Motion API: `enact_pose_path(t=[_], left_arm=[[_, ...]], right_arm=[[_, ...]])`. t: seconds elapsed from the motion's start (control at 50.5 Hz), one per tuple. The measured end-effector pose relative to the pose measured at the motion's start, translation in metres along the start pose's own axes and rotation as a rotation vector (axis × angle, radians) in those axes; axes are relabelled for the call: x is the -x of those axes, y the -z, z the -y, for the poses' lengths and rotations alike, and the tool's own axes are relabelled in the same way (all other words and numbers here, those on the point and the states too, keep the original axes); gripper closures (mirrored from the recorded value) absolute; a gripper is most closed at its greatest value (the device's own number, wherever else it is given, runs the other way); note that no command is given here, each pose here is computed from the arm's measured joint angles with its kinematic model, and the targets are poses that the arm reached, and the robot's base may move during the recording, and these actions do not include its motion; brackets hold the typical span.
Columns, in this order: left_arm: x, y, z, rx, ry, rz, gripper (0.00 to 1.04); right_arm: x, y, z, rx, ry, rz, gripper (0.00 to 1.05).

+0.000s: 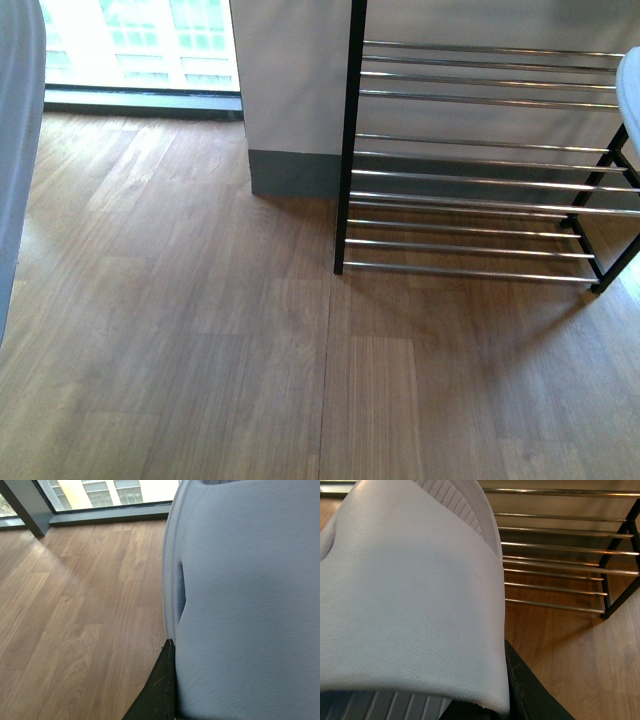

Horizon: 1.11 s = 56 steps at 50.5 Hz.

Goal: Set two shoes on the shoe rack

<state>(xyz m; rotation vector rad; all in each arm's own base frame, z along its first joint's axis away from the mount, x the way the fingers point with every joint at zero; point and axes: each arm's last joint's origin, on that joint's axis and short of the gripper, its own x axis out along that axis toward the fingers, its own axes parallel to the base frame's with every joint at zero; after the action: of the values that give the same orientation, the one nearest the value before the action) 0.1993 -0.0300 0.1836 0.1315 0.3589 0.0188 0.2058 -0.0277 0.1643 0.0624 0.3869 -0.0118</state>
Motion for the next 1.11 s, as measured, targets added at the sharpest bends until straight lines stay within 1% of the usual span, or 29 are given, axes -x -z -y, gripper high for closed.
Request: enact_pose_path(t=[1.109], left_arm=[[0.0001,0.0008,0.0000,-0.001,0.000,-0.002,1.03]], right_arm=[[-0.0001,0.0004,0.0000,-0.001,0.000,-0.002,1.03]])
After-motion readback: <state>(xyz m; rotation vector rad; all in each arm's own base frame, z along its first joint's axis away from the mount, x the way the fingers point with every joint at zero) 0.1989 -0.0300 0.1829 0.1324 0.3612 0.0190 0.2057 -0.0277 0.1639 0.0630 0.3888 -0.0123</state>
